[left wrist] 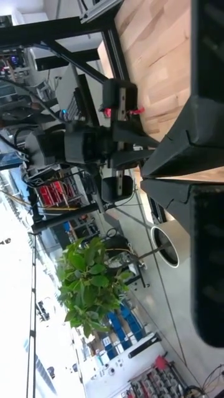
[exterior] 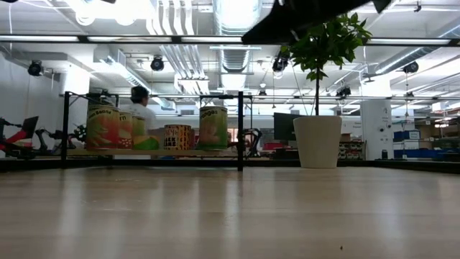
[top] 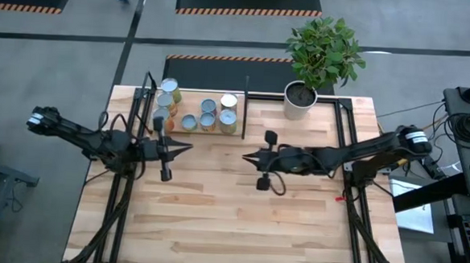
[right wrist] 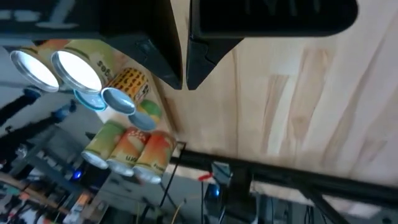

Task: Pick and place cans onto a shelf
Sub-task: Return to Home Position

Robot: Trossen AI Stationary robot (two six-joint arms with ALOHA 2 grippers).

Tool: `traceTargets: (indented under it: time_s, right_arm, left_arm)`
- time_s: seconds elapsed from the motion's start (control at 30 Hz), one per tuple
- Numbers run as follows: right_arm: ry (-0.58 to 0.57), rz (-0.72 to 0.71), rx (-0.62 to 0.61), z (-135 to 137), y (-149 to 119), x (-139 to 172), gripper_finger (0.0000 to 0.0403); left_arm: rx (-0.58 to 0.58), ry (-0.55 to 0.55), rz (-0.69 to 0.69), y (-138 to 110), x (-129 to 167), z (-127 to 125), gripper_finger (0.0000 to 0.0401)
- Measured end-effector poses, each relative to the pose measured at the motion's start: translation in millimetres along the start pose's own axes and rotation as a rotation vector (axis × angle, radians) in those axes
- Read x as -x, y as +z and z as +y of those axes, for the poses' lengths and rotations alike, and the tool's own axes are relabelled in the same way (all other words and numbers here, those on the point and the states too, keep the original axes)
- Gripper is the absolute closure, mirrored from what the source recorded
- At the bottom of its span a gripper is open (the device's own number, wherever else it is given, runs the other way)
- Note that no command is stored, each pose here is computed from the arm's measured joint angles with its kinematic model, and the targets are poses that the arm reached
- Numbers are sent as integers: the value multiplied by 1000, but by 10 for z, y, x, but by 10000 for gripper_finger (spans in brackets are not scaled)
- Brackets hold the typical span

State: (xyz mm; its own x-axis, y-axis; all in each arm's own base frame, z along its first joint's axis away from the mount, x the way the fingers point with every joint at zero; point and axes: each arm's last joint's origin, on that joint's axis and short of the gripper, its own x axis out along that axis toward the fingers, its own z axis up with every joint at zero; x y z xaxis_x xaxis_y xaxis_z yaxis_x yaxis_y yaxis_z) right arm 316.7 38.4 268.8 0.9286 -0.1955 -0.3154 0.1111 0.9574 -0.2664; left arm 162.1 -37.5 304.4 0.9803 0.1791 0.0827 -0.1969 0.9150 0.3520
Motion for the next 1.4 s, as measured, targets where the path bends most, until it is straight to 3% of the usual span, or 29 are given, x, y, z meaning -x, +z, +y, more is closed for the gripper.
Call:
traceTargets:
  time_s: [0.3,0.5,0.83,1.13,1.4]
  right_arm:
    - [33,-80,-14,-21,-343,259,390]
    - [32,-117,-10,-73,-434,450,390]
    - [16,-201,-37,-207,-648,923,390]
    - [2,-266,-52,-269,-940,1232,390]
    - [-7,-311,-64,-280,-1210,1392,390]
  left_arm:
    - [-3,-9,22,-32,-44,-39,401]
    - [49,-13,37,-47,-43,-45,401]
    - [133,-43,124,-89,186,67,401]
    - [224,-293,68,-248,357,11,401]
    - [254,-309,105,-497,432,-56,401]
